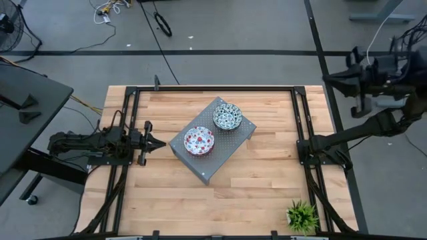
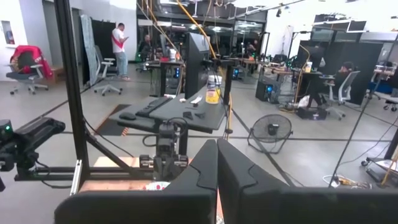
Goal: Pick & Place Mini bowls
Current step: Return to Home Position
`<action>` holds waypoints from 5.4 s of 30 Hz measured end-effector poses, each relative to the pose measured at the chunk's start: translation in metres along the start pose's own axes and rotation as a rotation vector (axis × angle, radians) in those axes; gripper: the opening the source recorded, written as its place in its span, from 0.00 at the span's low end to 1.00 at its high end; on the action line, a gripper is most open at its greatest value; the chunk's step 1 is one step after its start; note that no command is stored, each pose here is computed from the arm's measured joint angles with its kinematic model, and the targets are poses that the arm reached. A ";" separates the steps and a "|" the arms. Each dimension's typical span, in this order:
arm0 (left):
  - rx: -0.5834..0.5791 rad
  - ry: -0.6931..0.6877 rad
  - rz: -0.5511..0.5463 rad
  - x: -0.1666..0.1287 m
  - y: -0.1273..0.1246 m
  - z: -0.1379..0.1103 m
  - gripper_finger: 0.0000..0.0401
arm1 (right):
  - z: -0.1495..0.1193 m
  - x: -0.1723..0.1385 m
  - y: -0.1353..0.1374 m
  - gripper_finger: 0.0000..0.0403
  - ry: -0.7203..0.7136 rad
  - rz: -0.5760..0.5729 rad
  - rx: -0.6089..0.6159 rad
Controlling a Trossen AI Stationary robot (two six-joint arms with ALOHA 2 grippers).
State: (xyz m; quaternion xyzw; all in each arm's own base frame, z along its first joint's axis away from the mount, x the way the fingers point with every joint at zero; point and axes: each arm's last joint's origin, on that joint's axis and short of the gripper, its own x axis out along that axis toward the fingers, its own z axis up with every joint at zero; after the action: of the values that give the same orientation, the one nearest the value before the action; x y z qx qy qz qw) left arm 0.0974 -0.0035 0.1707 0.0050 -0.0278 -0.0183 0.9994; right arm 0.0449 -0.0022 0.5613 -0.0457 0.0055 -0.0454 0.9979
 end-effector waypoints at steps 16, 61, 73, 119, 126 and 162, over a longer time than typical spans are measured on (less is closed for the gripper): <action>0.000 0.000 0.000 0.000 0.000 0.000 0.06 | -0.064 0.072 0.016 0.00 0.055 0.066 0.044; 0.000 0.000 0.000 0.000 0.000 0.000 0.06 | -0.274 0.085 0.031 0.00 0.027 0.175 0.155; 0.000 0.000 0.000 0.000 0.000 0.000 0.06 | -0.298 0.066 0.033 0.00 -0.033 0.177 0.184; 0.000 0.000 0.000 0.000 0.000 0.000 0.06 | -0.361 0.050 0.042 0.00 -0.117 0.157 0.117; 0.000 0.001 0.000 0.000 0.000 0.000 0.06 | -0.362 0.049 0.042 0.00 -0.113 0.156 0.091; 0.000 0.000 0.000 0.000 0.000 0.000 0.06 | -0.390 0.055 0.044 0.00 -0.025 0.125 0.041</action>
State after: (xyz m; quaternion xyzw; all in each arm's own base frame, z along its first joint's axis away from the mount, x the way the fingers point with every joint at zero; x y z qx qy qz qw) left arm 0.0974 -0.0035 0.1707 0.0050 -0.0277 -0.0183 0.9994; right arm 0.0981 0.0011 0.1689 -0.0253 -0.0053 0.0174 0.9995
